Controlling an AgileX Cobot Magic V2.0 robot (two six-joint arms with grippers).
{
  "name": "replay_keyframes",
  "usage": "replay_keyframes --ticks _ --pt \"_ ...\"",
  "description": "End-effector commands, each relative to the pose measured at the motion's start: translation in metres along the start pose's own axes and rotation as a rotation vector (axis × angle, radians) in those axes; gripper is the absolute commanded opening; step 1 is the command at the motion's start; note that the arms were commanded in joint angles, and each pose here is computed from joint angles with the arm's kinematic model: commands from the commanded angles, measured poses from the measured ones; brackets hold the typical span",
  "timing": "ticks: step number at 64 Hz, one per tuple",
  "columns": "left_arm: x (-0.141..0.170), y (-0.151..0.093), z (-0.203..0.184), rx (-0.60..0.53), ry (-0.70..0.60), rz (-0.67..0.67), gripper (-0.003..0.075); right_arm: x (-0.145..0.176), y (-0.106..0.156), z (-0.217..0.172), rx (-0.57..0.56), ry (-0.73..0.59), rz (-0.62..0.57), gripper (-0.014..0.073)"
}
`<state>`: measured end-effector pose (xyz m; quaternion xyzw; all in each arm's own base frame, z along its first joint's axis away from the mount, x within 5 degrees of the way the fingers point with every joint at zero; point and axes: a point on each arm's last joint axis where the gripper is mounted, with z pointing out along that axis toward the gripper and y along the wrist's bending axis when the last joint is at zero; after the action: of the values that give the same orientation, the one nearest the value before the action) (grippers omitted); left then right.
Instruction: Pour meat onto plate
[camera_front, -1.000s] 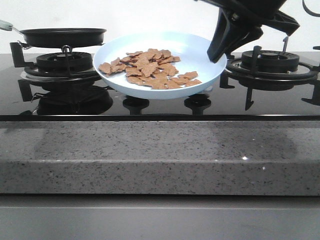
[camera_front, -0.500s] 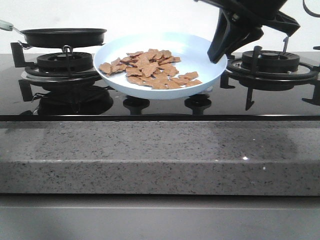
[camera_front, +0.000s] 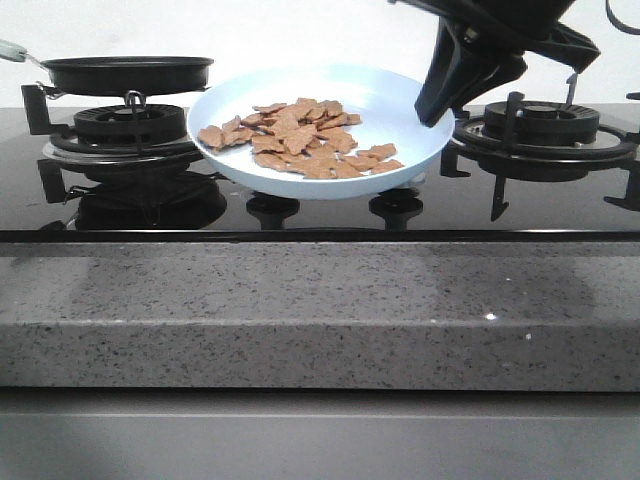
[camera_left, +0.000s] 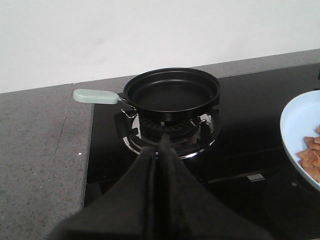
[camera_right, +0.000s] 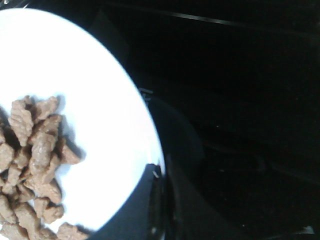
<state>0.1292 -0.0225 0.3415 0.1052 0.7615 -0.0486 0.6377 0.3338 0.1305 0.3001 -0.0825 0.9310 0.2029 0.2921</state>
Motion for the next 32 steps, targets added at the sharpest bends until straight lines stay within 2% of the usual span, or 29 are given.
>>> replay_keyframes --ticks 1,32 --pt "-0.0130 0.0016 -0.0034 -0.018 -0.075 -0.021 -0.0020 -0.0124 0.0091 -0.0222 -0.025 -0.111 -0.012 -0.0068" --pt "-0.0106 -0.0004 -0.0033 0.004 -0.049 -0.037 -0.0020 -0.0124 0.0091 -0.0222 -0.025 -0.111 -0.012 -0.0068"
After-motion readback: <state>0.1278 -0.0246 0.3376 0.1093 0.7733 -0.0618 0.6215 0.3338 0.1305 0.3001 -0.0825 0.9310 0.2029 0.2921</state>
